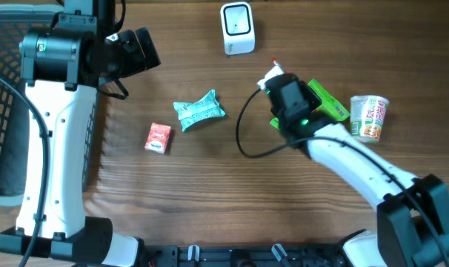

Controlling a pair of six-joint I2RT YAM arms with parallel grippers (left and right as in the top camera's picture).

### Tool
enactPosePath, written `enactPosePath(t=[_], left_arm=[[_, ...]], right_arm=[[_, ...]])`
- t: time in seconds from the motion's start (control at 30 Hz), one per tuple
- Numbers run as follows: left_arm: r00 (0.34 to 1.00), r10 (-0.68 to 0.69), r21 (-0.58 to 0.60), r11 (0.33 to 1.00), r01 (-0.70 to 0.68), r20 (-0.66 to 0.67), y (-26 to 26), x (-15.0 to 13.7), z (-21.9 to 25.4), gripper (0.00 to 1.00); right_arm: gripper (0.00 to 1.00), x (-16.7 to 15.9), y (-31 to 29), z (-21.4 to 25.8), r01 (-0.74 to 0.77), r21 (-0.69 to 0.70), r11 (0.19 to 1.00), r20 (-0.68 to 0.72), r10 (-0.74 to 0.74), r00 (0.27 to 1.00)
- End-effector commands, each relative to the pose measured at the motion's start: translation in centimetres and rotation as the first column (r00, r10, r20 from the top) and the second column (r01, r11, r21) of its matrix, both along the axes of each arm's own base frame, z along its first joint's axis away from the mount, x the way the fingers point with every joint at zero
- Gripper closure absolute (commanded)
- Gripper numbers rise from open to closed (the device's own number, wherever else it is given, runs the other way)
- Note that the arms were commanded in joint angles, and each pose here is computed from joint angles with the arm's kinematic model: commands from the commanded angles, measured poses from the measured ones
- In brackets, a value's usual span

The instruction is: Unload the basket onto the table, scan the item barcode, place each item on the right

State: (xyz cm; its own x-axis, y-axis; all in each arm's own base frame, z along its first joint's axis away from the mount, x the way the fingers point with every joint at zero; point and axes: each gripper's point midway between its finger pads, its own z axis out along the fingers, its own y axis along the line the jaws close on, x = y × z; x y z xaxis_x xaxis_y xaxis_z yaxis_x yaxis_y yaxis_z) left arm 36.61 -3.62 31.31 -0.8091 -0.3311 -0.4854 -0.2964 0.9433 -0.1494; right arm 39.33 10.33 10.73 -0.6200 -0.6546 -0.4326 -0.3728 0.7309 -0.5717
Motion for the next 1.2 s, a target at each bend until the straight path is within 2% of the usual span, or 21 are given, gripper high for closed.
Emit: enactPosePath(t=[0.0, 0.1, 0.2, 0.3, 0.37, 0.47, 0.53, 0.8, 1.03, 1.17], left_arm=[[1.0, -0.015, 0.005, 1.0, 0.015, 0.002, 0.1, 0.0, 0.1, 0.0], [1.0, -0.015, 0.005, 1.0, 0.015, 0.002, 0.1, 0.0, 0.1, 0.0], [1.0, -0.015, 0.005, 1.0, 0.015, 0.002, 0.1, 0.0, 0.1, 0.0], [1.0, -0.015, 0.005, 1.0, 0.015, 0.002, 0.1, 0.0, 0.1, 0.0], [1.0, -0.015, 0.005, 1.0, 0.015, 0.002, 0.1, 0.0, 0.1, 0.0], [1.0, -0.015, 0.005, 1.0, 0.015, 0.002, 0.1, 0.0, 0.1, 0.0], [1.0, -0.015, 0.005, 1.0, 0.015, 0.002, 0.1, 0.0, 0.1, 0.0], [1.0, -0.015, 0.005, 1.0, 0.015, 0.002, 0.1, 0.0, 0.1, 0.0], [1.0, -0.015, 0.005, 1.0, 0.015, 0.002, 0.1, 0.0, 0.1, 0.0], [1.0, -0.015, 0.005, 1.0, 0.015, 0.002, 0.1, 0.0, 0.1, 0.0]], right_arm=[[0.96, 1.6, 6.2, 6.4, 0.024, 0.595, 0.803, -0.101, 0.045, 0.994], [0.96, 1.6, 7.1, 12.4, 0.018, 0.733, 0.68, -0.126, 0.109, 0.986], [0.96, 0.5, 8.9, 18.4, -0.046, 0.852, 0.521, -0.105, 0.256, 0.961], [0.96, 0.6, 9.2, 21.1, 0.026, 0.921, 0.389, -0.137, 0.261, 0.955], [0.96, 0.9, 10.0, 21.5, 0.019, 0.941, 0.337, -0.133, 0.318, 0.939], [0.96, 2.1, 11.5, 20.3, 0.058, 0.959, 0.276, -0.167, 0.387, 0.907], [0.96, 4.1, 13.2, 18.3, 0.075, 0.978, 0.193, -0.16, 0.475, 0.865], [0.96, 11.1, 14.6, 11.0, 0.224, 0.974, -0.002, -0.191, 0.518, 0.834], [0.96, 14.5, 14.0, 3.9, 0.35, 0.935, -0.059, -0.282, 0.478, 0.832], [0.96, 14.3, 14.0, 3.4, 0.366, 0.929, -0.062, -0.289, 0.495, 0.819]])
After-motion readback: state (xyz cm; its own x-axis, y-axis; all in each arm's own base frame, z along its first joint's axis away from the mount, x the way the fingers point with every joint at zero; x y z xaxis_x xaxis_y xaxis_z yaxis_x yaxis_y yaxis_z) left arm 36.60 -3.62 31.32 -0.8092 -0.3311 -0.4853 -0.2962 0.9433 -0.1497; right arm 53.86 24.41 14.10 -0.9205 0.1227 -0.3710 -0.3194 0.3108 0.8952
